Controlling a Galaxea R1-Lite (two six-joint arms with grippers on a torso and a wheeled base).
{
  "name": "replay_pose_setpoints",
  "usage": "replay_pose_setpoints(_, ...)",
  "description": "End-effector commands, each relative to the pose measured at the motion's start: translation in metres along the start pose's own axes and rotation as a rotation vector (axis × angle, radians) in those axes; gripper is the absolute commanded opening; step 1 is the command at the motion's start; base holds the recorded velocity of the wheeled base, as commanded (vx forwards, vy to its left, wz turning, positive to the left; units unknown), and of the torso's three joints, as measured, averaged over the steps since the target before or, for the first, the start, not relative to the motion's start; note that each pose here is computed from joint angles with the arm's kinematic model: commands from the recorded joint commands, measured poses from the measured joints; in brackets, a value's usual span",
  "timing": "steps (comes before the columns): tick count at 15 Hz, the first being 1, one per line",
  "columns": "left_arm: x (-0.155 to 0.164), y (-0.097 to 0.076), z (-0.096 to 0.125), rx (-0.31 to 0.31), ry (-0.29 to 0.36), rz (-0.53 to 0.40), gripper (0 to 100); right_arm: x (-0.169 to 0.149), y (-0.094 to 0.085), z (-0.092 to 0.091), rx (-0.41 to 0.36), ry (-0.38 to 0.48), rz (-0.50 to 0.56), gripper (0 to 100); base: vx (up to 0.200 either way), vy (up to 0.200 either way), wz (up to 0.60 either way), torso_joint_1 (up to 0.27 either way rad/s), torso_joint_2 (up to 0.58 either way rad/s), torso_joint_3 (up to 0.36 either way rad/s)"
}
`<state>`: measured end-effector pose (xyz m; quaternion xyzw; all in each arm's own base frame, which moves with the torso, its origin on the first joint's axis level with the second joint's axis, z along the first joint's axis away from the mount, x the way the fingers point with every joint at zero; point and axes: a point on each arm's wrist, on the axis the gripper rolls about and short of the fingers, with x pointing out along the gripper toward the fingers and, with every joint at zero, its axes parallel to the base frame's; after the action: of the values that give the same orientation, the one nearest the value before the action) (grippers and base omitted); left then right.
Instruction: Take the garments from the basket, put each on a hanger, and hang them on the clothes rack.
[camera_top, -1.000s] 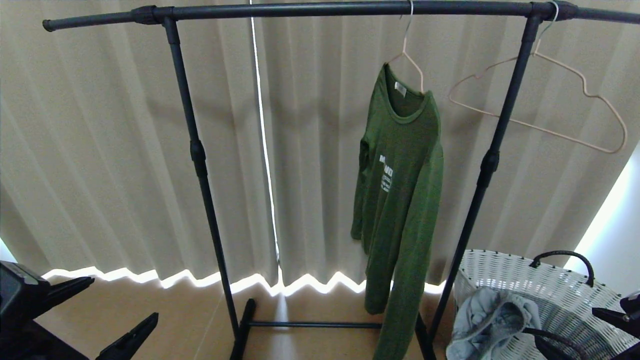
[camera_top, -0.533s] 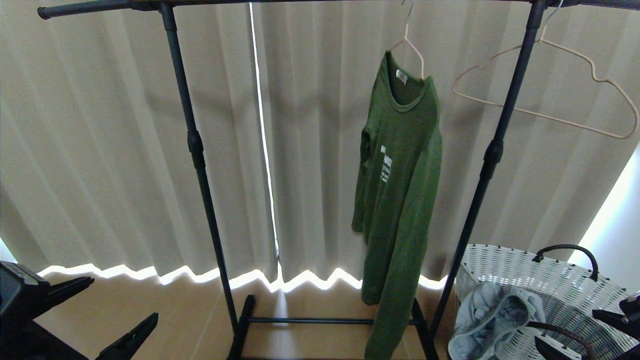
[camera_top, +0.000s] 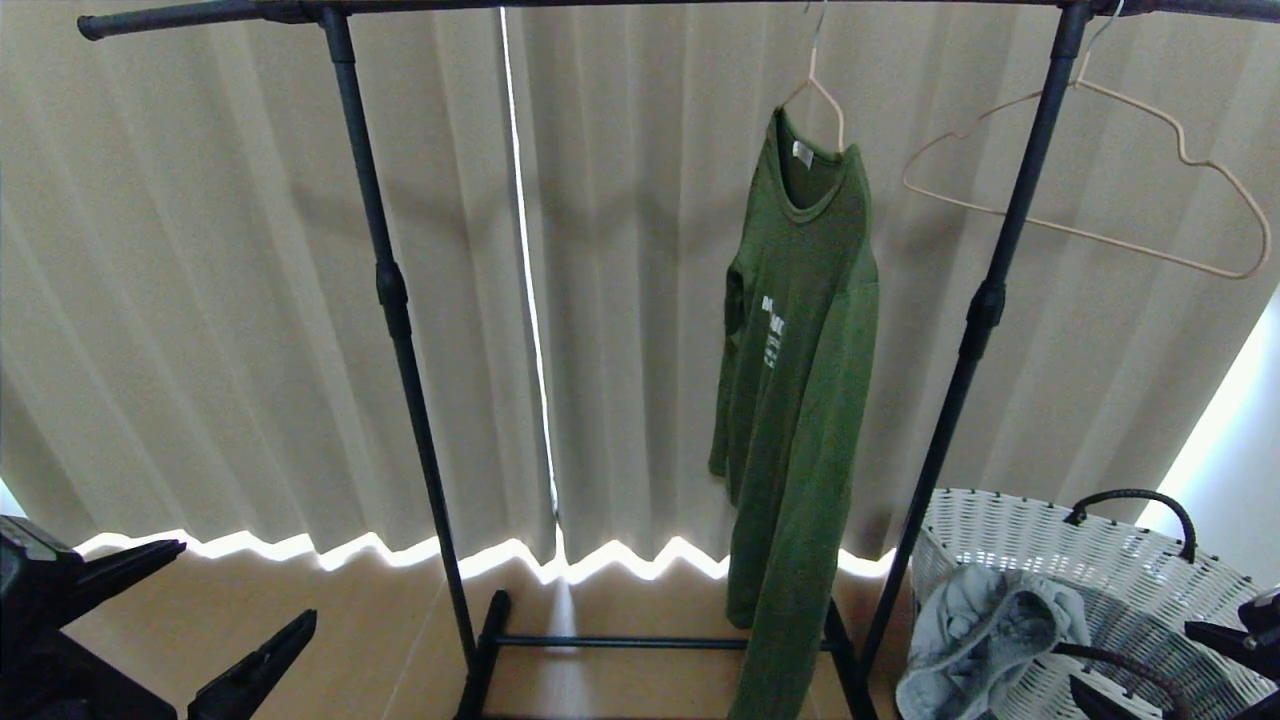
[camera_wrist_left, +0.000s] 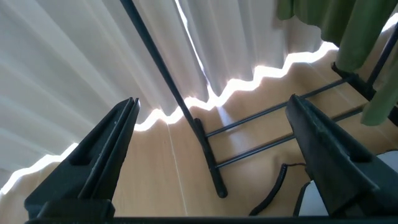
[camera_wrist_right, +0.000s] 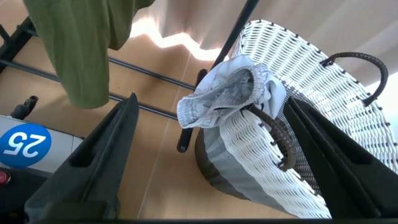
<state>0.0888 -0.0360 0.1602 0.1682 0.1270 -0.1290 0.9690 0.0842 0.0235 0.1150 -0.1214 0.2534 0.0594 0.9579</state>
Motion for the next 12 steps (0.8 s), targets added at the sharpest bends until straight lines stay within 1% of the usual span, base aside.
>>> replay_pose_setpoints(1, 0.0001, -0.0003, -0.0005, 0.001, 0.002, -0.001, 100, 0.0001, 0.0001, -0.0001, -0.001, 0.002, 0.001, 100, 0.000, 0.000, 0.00, 0.000, 0.00, 0.000)
replay_pose_setpoints(3, 0.0001, -0.0008, -0.0024, 0.003, 0.009, -0.003, 100, 0.0002, 0.0002, -0.0008, -0.002, 0.006, 0.001, 100, 0.000, 0.000, 0.00, 0.000, 0.00, 0.000)
replay_pose_setpoints(12, -0.0001, -0.0013, -0.0044, 0.004, 0.013, -0.006, 100, 0.0001, 0.0003, -0.0020, -0.003, 0.007, 0.001, 100, 0.000, -0.200, 0.00, 0.002, 0.00, 0.003)
